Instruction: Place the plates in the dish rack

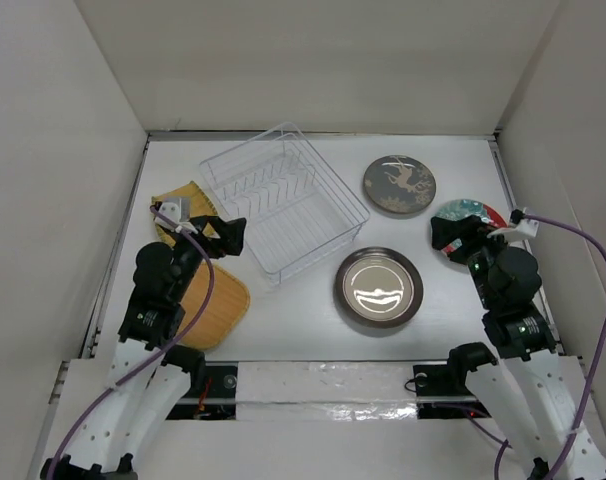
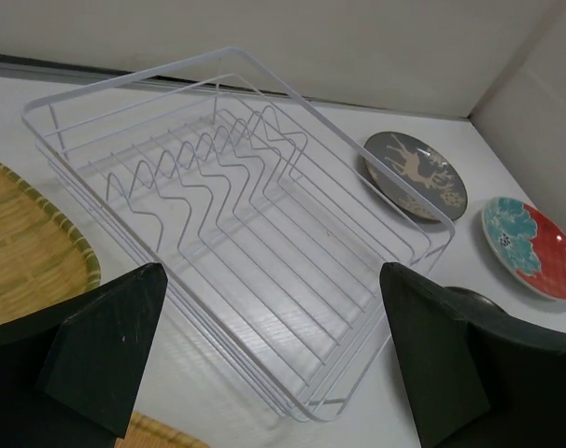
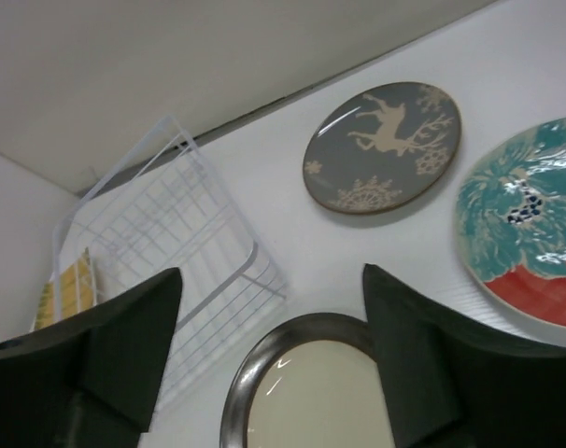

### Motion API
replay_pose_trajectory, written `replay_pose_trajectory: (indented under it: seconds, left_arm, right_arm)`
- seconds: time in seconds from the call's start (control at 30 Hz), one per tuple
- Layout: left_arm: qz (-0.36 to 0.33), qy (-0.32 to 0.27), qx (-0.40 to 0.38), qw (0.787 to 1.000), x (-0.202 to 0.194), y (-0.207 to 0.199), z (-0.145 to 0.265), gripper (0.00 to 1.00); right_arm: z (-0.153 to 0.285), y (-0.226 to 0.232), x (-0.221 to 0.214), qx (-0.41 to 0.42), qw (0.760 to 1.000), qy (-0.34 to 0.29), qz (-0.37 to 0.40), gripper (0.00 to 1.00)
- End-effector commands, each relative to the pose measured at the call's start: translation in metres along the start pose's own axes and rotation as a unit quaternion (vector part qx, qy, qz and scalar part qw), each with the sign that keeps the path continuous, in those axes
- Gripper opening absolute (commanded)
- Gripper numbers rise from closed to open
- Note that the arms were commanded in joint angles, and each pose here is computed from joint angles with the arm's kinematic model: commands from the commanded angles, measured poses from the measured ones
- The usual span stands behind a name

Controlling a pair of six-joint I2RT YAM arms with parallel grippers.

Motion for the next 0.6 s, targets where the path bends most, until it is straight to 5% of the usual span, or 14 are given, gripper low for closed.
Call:
replay_pose_trajectory:
  seconds: [0.0, 0.03, 0.3, 0.33, 0.37, 0.43, 0.53, 0.57]
  left_arm:
    - [-0.004, 0.032, -0.011, 0.999, -0.005, -0.001, -0.015, 0.99]
    - [-0.004, 0.032, -0.012, 0.999, -0.005, -0.001, -0.017, 0.99]
    - [-0.026, -0.020, -0.010, 0.999, 0.004, 0.000, -0.002, 0.99]
    - [-0.028, -0.034, -0.013, 0.999, 0.007, -0.001, 0.000, 0.99]
    - [-0.029, -0.048, -0.015, 0.998, 0.010, -0.002, 0.005, 0.99]
    - [-0.031, -0.053, -0.007, 0.998, 0.009, 0.000, 0.007, 0.99]
    - [-0.033, -0.048, -0.011, 0.998, 0.008, 0.000, 0.007, 0.98]
    - [-0.033, -0.043, -0.014, 0.998, 0.007, -0.001, 0.005, 0.90]
  right_arm:
    - [0.011, 0.015, 0.000, 0.057, 0.997, 0.053, -0.002, 0.87]
    - [0.014, 0.017, 0.001, 0.063, 0.996, 0.056, 0.000, 0.99]
    - [0.034, 0.033, 0.021, 0.130, 0.991, 0.028, 0.024, 1.00]
    - [0.036, 0.035, 0.022, 0.147, 0.988, 0.029, 0.031, 0.86]
    - [0.034, 0.035, 0.021, 0.145, 0.988, 0.031, 0.032, 0.62]
    - [0.030, 0.031, 0.019, 0.109, 0.993, 0.040, 0.016, 0.00]
    - [0.013, 0.018, 0.004, 0.057, 0.997, 0.051, 0.003, 0.00]
    - [0.008, 0.016, 0.001, 0.046, 0.997, 0.056, -0.005, 0.00]
Point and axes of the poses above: each gripper's point midway between its finger pads, its own z axis back along the fingers, its own y axis along the line the jaws close on, x = y × z, the point moved 9 cm from there along z, back along the fingers, and after that the axes turned 3 degrees about -z, right-handed, at the moved point
